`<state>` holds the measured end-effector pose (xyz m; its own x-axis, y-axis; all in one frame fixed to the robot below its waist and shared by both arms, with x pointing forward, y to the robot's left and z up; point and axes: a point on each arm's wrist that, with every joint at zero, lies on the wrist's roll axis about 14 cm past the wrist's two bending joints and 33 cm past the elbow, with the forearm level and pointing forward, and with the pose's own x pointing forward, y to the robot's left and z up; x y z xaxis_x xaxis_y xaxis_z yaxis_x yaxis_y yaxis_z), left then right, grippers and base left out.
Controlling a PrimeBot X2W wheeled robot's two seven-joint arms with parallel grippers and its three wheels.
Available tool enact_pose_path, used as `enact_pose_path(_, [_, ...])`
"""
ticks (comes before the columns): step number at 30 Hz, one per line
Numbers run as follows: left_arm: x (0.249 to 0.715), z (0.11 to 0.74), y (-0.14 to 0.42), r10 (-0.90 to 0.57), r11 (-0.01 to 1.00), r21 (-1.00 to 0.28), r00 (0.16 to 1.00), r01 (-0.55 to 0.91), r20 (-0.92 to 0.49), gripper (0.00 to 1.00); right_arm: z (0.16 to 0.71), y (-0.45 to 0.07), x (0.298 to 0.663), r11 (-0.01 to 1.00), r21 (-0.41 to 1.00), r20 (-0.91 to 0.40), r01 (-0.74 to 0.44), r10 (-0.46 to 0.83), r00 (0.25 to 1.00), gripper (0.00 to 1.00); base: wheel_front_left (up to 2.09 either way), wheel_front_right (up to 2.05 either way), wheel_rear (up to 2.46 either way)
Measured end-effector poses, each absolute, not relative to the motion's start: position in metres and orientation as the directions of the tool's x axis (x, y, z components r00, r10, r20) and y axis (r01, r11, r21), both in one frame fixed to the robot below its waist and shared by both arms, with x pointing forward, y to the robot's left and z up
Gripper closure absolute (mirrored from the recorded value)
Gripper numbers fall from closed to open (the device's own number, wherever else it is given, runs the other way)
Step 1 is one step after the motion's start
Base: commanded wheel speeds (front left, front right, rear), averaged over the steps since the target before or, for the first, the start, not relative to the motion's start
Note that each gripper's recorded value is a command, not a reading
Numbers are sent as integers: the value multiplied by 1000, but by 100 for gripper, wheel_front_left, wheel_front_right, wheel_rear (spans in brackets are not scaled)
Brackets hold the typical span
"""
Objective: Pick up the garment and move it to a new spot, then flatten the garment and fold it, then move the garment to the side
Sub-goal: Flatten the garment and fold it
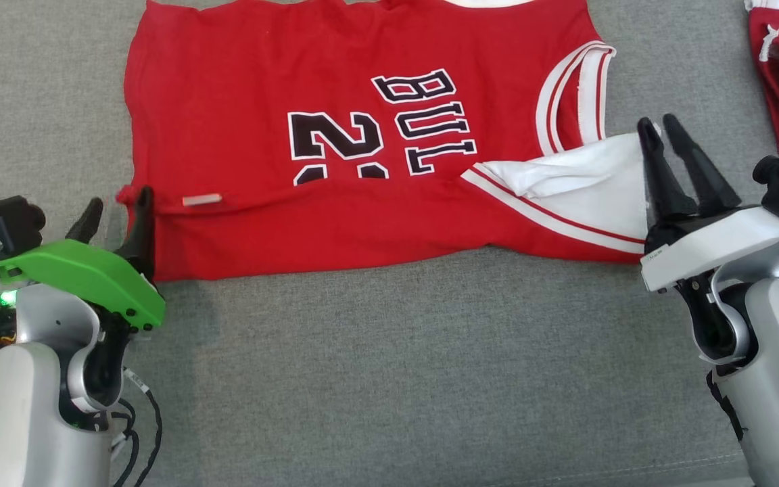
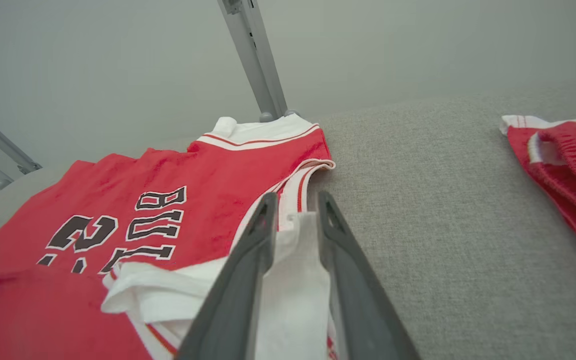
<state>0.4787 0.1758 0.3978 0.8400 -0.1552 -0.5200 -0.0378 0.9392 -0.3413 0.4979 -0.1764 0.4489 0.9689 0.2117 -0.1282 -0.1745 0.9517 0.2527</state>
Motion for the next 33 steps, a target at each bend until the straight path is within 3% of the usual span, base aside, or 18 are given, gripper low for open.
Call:
enact_pose_path(6, [490, 428, 176, -82, 965, -260, 953, 4, -290, 0, 462, -175, 502, 967, 150, -6, -208, 211, 977, 0, 0, 0, 0])
enact_pose_path(15, [458, 447, 173, -30, 993, -114, 997, 21, -78, 0, 476, -174, 464, 977, 107, 45, -183, 179, 983, 0, 0, 0, 0])
enact_pose_path(22, [428, 443, 167, -19, 994, -105, 996, 10, -89, 0, 484, -174, 425, 980, 126, 50, -153, 148, 988, 0, 0, 0, 0])
enact_pose_path(27, [425, 437, 165, -31, 995, -102, 992, 18, -123, 0, 485, -176, 420, 981, 128, 39, -144, 140, 989, 0, 0, 0, 0])
enact_pose_path(33, [430, 402, 165, -47, 992, -125, 963, 14, -264, 0, 440, -183, 418, 983, 149, -106, -105, 122, 987, 0, 0, 0, 0])
